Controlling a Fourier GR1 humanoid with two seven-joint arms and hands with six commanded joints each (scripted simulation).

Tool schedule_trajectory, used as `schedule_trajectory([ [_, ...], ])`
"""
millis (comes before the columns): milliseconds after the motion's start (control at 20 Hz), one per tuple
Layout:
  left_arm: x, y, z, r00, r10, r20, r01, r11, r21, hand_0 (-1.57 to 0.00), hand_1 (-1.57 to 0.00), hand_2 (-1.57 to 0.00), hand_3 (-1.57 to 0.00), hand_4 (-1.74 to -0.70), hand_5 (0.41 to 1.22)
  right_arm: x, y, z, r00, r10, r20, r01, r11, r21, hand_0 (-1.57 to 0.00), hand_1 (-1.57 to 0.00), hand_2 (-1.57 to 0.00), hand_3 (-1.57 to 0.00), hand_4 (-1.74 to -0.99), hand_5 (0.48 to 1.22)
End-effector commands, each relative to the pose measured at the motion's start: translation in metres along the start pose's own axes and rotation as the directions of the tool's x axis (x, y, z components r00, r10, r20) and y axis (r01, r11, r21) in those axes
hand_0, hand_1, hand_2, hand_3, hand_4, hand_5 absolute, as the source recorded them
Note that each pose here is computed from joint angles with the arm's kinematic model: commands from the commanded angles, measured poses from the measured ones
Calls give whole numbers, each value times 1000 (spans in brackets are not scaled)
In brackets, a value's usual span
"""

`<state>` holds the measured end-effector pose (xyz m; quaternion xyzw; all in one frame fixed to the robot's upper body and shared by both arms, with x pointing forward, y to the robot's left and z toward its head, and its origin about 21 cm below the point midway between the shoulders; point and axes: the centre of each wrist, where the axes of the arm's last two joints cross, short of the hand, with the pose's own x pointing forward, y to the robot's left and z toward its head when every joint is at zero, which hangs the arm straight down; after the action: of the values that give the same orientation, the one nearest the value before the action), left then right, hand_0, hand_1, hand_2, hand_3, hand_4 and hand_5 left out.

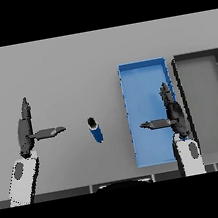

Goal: Pick up the blue pipe and place it into the blue bin.

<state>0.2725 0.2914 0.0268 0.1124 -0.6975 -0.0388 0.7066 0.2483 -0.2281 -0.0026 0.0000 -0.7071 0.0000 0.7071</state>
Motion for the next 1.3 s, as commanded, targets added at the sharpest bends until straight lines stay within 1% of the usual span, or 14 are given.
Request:
schedule_trajectory([
  [0, 0, 0, 0, 1000, 1, 4, -1, 1000, 1, 1, 1, 1, 1, -1186, 605, 0, 0, 0, 1000, 0, -1, 0, 1000, -1, 1, 1, 1, 1, -1254, 598],
  [250, 2, -3, -5, 1000, 5, 8, -5, 1000, -1, 1, 1, 1, 1, -1186, 605, 2, -2, -7, 1000, 0, -8, 0, 1000, -2, 1, 1, 1, 1, -1254, 598],
  [300, -3, 11, 2, 999, -31, 35, 36, 990, -134, 1, 1, 1, 1, -1186, 605, 3, -13, 2, 992, 123, 34, -124, 992, 39, 1, 1, 1, 1, -1254, 598],
  [350, -9, 22, 5, 998, -58, 33, 64, 977, -205, 1, 1, 1, 1, -1188, 606, 2, -19, 11, 982, 183, 54, -187, 980, 73, 1, 1, 1, 1, -1255, 597],
  [400, -6, 30, 4, 997, -72, 39, 79, 965, -251, 1, 1, 1, 1, -1190, 604, 3, -21, 18, 971, 233, 61, -238, 967, 94, 1, 1, 1, 1, -1251, 597],
  [500, -7, 33, 2, 996, -75, 39, 84, 948, -308, 1, 1, 1, 1, -1188, 603, 6, -18, 23, 959, 278, 64, -284, 952, 115, 1, 1, 1, 1, -1244, 596],
  [600, -7, 39, 5, 994, -91, 63, 107, 936, -336, 1, 1, 1, 1, -1174, 603, 8, -18, 24, 956, 290, 52, -294, 948, 119, 1, 1, 1, 1, -1236, 594],
  [700, -5, 40, 9, 990, -108, 86, 134, 911, -391, 1, 1, 1, 1, -1162, 605, 10, -21, 23, 956, 288, 47, -292, 948, 126, 1, 1, 1, 1, -1226, 593],
  [750, -3, 40, 14, 991, -102, 88, 130, 887, -443, 1, 1, 1, 1, -1164, 598, 10, -22, 24, 957, 284, 58, -289, 949, 124, 1, 1, 1, 1, -1227, 594],
  [950, -2, 20, 28, 991, -122, 54, 129, 791, -598, 1, 1, 1, 1, -1184, 557, 10, -21, 21, 954, 292, 69, -300, 943, 145, 1, 1, 1, 1, -1234, 609],
  [1050, 5, 10, 34, 990, -127, 62, 137, 756, -640, 1, 1, 1, 1, -1187, 532, 9, -18, 24, 958, 272, 88, -283, 947, 154, 1, 1, 1, 1, -1254, 626],
  [1100, 8, 1, 36, 990, -122, 67, 136, 738, -660, 1, 1, 1, 1, -1196, 523, 9, -18, 19, 959, 272, 77, -281, 947, 155, 1, 1, 1, 1, -1266, 633],
  [1150, 9, -7, 34, 990, -120, 67, 133, 720, -681, 1, 1, 1, 1, -1204, 517, 10, -14, 20, 959, 268, 88, -280, 946, 162, 1, 1, 1, 1, -1273, 636],
  [1250, 6, -26, 35, 989, -134, 54, 132, 689, -712, 1, 1, 1, 1, -1205, 502, 11, -16, 17, 960, 268, 83, -278, 948, 155, 1, 1, 1, 1, -1283, 642],
])
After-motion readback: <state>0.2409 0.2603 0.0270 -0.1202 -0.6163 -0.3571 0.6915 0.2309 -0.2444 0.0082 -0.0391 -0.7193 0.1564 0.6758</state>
